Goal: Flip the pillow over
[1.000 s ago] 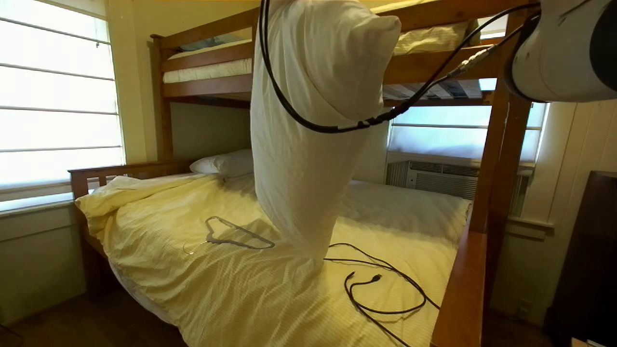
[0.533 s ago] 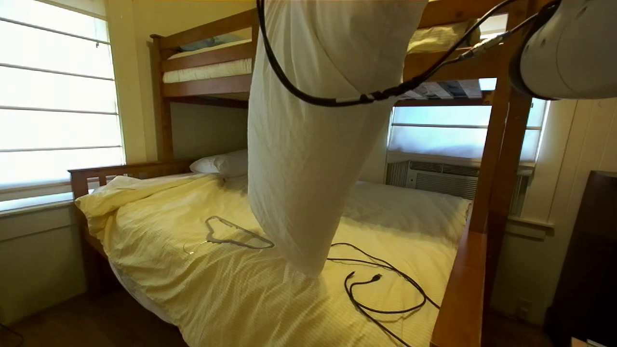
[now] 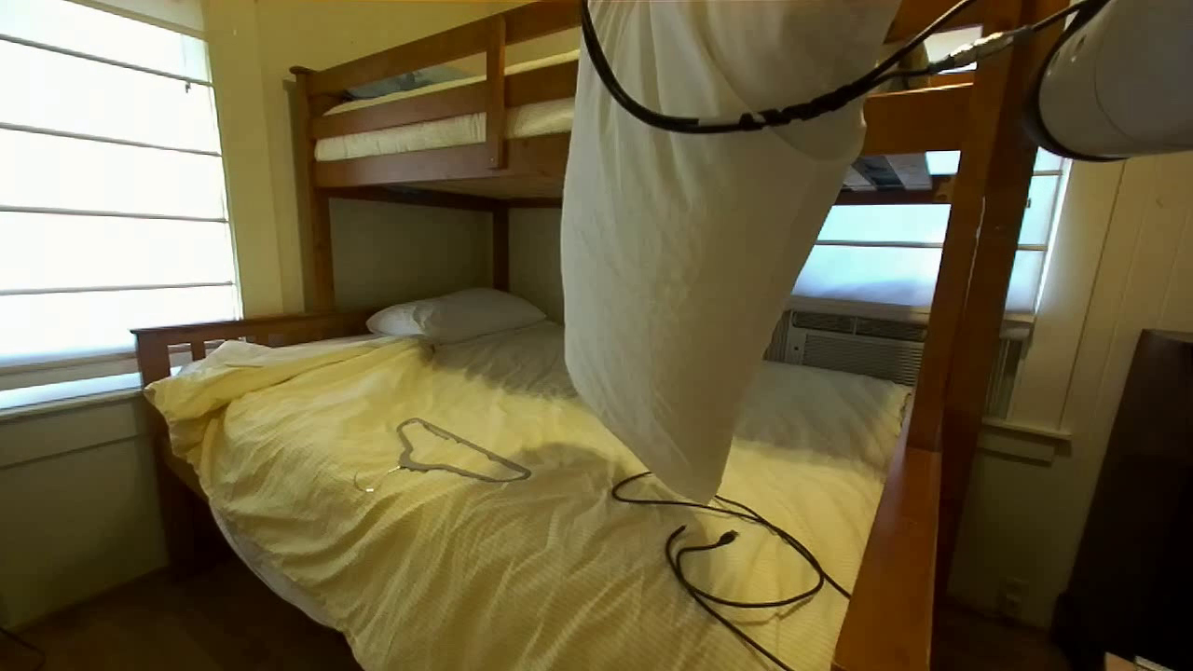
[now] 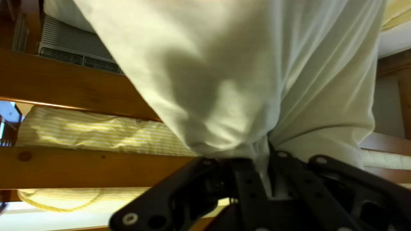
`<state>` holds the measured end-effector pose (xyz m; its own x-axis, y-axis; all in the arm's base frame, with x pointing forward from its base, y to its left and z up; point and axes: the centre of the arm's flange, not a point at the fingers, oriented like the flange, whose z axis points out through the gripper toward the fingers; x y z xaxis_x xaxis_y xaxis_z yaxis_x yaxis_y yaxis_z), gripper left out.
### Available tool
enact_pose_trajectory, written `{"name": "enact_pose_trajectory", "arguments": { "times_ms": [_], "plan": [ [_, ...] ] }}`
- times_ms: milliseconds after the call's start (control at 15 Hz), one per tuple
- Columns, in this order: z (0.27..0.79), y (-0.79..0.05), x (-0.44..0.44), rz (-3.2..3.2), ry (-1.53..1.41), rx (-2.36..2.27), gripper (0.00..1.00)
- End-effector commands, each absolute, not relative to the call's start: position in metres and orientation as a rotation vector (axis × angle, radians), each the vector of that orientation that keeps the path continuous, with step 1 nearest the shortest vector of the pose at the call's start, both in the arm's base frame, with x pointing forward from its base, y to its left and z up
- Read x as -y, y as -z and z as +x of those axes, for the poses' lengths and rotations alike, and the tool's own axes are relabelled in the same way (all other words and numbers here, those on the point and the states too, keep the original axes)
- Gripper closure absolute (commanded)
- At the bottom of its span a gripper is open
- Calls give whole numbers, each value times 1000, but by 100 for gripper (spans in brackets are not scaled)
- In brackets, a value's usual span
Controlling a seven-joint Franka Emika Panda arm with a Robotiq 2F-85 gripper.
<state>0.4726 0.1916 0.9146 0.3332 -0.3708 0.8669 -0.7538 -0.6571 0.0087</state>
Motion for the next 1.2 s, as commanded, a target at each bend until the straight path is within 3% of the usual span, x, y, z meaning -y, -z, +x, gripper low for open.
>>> {"name": "enact_pose_trajectory", "arguments": {
  "times_ms": [0, 267, 333, 533, 1133],
  "plan": [
    [474, -913, -193, 2192, -1262, 992, 89],
    [476, -911, -195, 2190, -1263, 1001, 89],
    [479, -910, -199, 2194, -1273, 975, 97],
    [478, -899, -214, 2466, -1195, 927, 97],
    [422, -912, -102, 2954, -1029, 1013, 97]
  ]
}}
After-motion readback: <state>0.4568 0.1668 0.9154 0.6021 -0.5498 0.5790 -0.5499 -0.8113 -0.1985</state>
